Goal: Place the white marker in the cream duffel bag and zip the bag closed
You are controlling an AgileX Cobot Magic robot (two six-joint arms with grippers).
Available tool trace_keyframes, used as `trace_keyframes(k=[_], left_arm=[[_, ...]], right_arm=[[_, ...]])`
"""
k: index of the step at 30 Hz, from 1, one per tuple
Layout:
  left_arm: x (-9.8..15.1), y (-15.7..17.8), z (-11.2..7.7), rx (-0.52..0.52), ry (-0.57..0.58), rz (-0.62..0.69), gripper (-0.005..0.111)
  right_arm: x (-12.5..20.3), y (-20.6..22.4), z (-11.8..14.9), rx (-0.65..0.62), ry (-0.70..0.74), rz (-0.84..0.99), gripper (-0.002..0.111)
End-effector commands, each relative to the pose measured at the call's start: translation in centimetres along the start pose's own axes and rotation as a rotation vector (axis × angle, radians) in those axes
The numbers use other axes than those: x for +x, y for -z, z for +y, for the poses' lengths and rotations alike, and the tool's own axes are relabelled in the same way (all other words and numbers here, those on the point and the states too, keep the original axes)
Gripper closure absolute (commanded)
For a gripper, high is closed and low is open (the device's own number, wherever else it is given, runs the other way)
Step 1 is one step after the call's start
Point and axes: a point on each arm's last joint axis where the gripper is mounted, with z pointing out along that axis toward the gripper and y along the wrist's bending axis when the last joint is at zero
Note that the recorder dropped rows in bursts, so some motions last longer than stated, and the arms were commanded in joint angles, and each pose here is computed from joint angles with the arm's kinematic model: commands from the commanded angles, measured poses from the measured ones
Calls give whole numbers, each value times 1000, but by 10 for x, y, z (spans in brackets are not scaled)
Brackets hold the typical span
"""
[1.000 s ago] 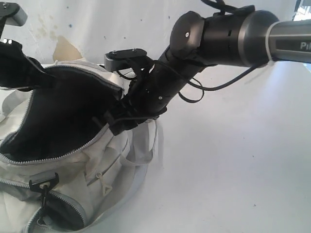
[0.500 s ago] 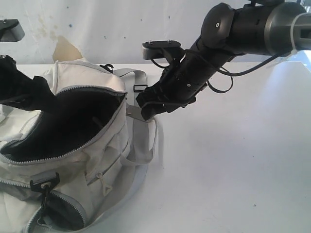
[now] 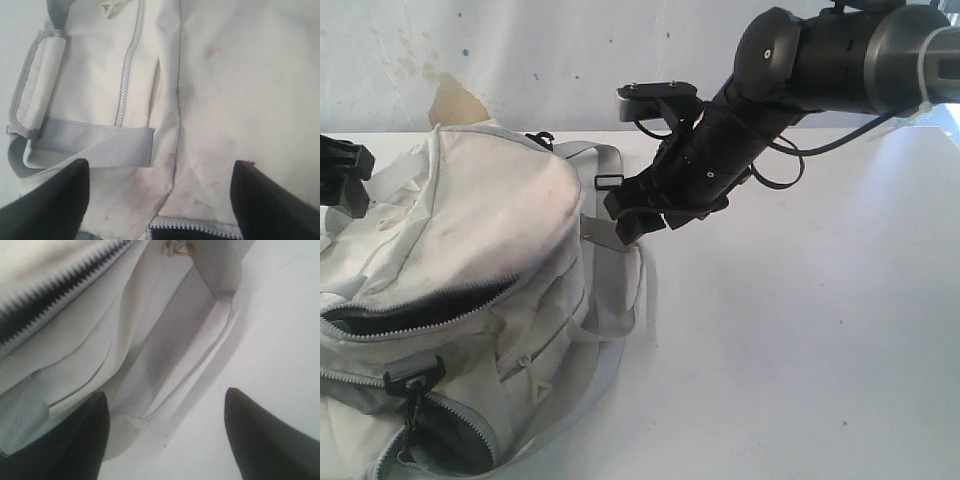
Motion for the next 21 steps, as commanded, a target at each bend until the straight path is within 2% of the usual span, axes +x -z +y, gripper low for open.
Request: trace_keyframes(k=[1,5,9,11,13,14,15,16,19,21], left_arm=[[-2,5,4,-40,7,-31,18],[-1,5,8,-91,114,-18,18],[-2,2,8,-81,123,-45,18],[-3,-5,6,-59,116,-110,19],[-3,-13,5,-40,114,-165,32],[-5,-21,4,-37,111,-165,45],[-5,-25,4,-40,109,-153,49],[-6,-39,4,-46,106,-112,48],[-6,-77,2,-59,90,-26,38],[-11,-91,1,-58,87,-13,38]], right_arm=[[-1,6,-4,23,9,-15,47],[-2,6,-6,48,-49,-20,47],[-2,7,-5,39,-162,-24,47],[-3,8,-5,38,-166,-26,47],[-1,8,-4,32,-167,-2,47],[-1,8,-4,31,-167,4,47],[0,8,-4,30,-172,7,47],[0,8,-3,23,-181,7,47],[-3,3,0,-28,-234,-4,47],[-7,-5,0,-60,-237,-9,47]])
